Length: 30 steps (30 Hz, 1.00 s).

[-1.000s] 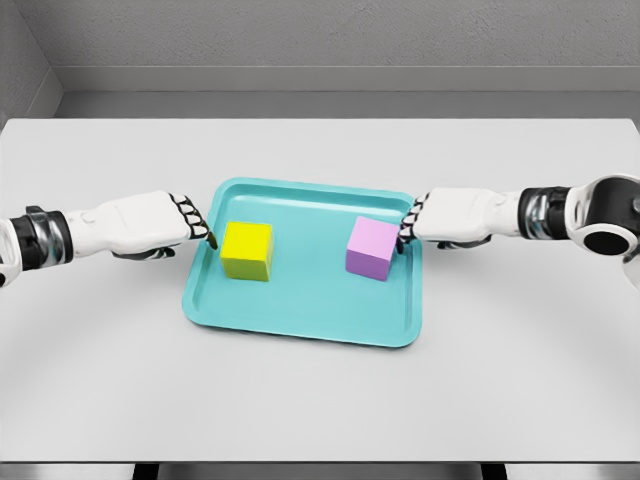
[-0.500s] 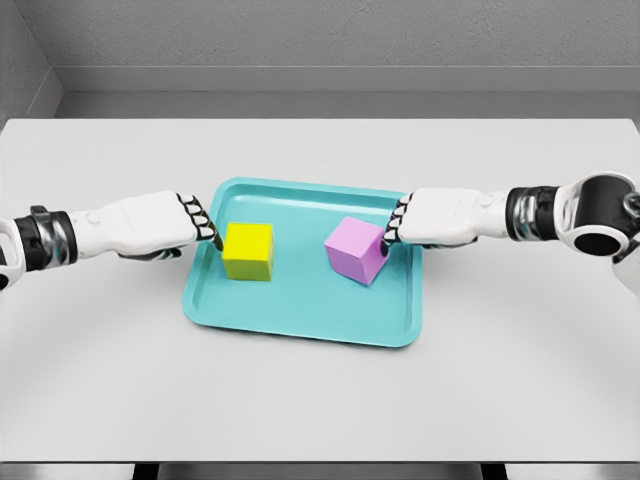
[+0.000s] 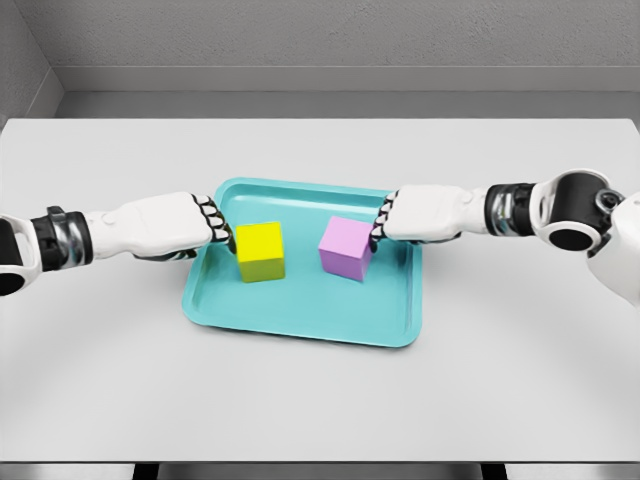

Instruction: Push two cubes

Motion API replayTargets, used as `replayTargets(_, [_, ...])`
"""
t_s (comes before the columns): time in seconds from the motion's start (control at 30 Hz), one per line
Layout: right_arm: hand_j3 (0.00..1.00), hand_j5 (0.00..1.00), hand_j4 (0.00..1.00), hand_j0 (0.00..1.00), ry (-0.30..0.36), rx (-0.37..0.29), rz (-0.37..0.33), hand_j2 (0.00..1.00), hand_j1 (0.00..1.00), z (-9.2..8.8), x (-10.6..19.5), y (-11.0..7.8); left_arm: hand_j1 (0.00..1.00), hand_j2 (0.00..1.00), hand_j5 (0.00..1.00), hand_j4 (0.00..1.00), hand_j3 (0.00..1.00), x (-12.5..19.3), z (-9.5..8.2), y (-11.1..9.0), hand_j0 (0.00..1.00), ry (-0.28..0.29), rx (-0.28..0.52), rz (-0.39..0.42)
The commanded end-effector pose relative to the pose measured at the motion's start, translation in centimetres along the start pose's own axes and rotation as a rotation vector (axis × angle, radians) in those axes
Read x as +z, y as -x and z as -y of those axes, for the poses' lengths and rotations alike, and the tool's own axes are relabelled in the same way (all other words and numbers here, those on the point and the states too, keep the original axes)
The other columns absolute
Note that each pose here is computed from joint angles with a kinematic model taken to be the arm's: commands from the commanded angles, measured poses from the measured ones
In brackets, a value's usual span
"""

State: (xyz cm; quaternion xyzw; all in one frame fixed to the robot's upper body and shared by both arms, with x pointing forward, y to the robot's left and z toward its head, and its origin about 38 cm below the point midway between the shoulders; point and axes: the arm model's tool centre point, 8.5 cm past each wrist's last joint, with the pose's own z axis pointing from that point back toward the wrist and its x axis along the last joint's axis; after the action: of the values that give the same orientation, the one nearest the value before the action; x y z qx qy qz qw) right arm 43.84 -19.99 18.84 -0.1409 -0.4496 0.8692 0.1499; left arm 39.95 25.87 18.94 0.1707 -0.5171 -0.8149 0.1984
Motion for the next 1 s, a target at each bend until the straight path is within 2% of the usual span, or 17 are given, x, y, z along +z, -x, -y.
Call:
replayTargets(0.0, [0.68, 0.68, 0.68, 0.68, 0.003, -0.01, 0.0, 0.68, 0.68, 0.0, -0.3, 0.1, 0.7, 0.7, 0.7, 0.7, 0.7, -0.1, 0.0, -0.1, 0.7, -0.001, 0.006, 0.003])
replayTargets(0.27, [0.68, 0.68, 0.68, 0.68, 0.023, 0.009, 0.013, 0.68, 0.68, 1.2, -1.2, -0.2, 0.7, 0.7, 0.7, 0.7, 0.7, -0.7, -0.5, -0.3, 0.7, -0.018, 0.006, 0.012])
replayTargets(0.4, [0.68, 0.68, 0.68, 0.68, 0.022, 0.004, 0.012, 0.68, 0.68, 1.2, -1.3, -0.2, 0.7, 0.7, 0.7, 0.7, 0.7, -0.8, -0.5, -0.3, 0.7, -0.02, 0.005, 0.013])
replayTargets(0.6, [0.68, 0.68, 0.68, 0.68, 0.001, -0.031, -0.019, 0.68, 0.68, 0.5, -1.8, 1.3, 0.7, 0.7, 0.7, 0.7, 0.7, -1.4, -0.6, -0.7, 0.7, -0.022, 0.008, 0.025])
replayTargets(0.97, [0.68, 0.68, 0.68, 0.68, 0.016, -0.024, -0.003, 0.68, 0.68, 1.3, -2.7, 0.8, 0.7, 0.7, 0.7, 0.7, 0.7, -1.9, -1.0, -1.1, 0.7, -0.038, 0.006, 0.037])
